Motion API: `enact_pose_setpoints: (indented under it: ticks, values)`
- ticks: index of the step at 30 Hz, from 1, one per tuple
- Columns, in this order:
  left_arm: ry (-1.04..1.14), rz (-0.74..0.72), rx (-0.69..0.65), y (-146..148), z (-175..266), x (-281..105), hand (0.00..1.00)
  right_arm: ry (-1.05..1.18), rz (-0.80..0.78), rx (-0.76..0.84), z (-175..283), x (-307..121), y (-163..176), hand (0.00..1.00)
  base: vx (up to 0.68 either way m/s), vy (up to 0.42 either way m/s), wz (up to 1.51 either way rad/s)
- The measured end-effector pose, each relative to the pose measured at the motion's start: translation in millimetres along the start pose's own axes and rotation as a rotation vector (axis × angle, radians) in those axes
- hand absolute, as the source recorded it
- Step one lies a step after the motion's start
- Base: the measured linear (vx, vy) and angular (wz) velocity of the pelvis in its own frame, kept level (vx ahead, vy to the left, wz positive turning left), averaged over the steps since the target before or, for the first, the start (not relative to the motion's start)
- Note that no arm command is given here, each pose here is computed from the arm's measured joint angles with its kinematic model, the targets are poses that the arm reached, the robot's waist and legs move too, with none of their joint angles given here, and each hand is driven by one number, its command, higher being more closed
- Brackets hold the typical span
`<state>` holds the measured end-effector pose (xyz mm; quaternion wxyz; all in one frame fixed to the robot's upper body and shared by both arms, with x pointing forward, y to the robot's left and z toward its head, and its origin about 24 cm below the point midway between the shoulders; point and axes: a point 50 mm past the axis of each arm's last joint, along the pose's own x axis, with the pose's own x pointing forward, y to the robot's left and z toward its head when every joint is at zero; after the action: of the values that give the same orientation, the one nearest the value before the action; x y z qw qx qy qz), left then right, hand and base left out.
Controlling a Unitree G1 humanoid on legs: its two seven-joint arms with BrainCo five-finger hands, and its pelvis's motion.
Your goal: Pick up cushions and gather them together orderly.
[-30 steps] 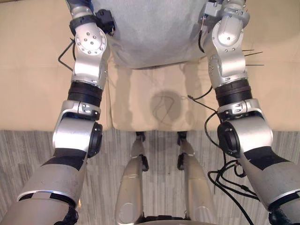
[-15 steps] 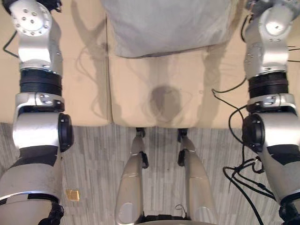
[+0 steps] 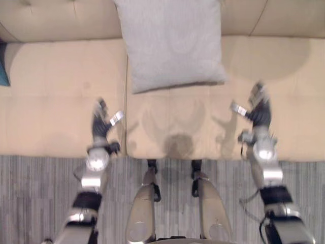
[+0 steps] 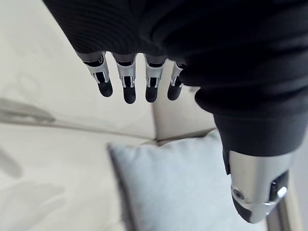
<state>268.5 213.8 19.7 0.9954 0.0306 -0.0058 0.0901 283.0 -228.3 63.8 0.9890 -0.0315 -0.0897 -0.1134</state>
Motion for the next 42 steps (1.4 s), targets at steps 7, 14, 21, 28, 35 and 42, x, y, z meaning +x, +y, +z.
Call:
enact_pose_setpoints:
  ticks: [7,14,21,28,35,42]
  values:
    - [0.511,-0.090,0.118,14,-109,-105,0.00,0.607,0.071,-0.152,-120,-131,-15,0.00,0.14,-0.025,-0.11]
    - [0.742,-0.107,0.170,25,-141,-154,0.00,0.904,0.030,-0.206,-154,-188,-45,0.00,0.05,0.011,-0.36]
    - [0.676,-0.092,0.214,36,-131,-131,0.00,0.901,0.075,-0.212,-155,-178,-38,0.00,-0.04,0.031,-0.36]
    - [0.634,-0.061,0.197,37,-124,-126,0.00,0.896,0.188,-0.197,-157,-181,-11,0.00,-0.14,-0.059,0.22]
    - [0.629,-0.053,0.084,5,-126,-128,0.00,0.821,0.118,-0.233,-148,-152,-27,0.00,-0.33,-0.123,0.07]
    - [0.641,-0.039,0.082,9,-127,-134,0.00,0.812,0.046,-0.231,-145,-151,-39,0.00,-0.19,0.027,-0.14]
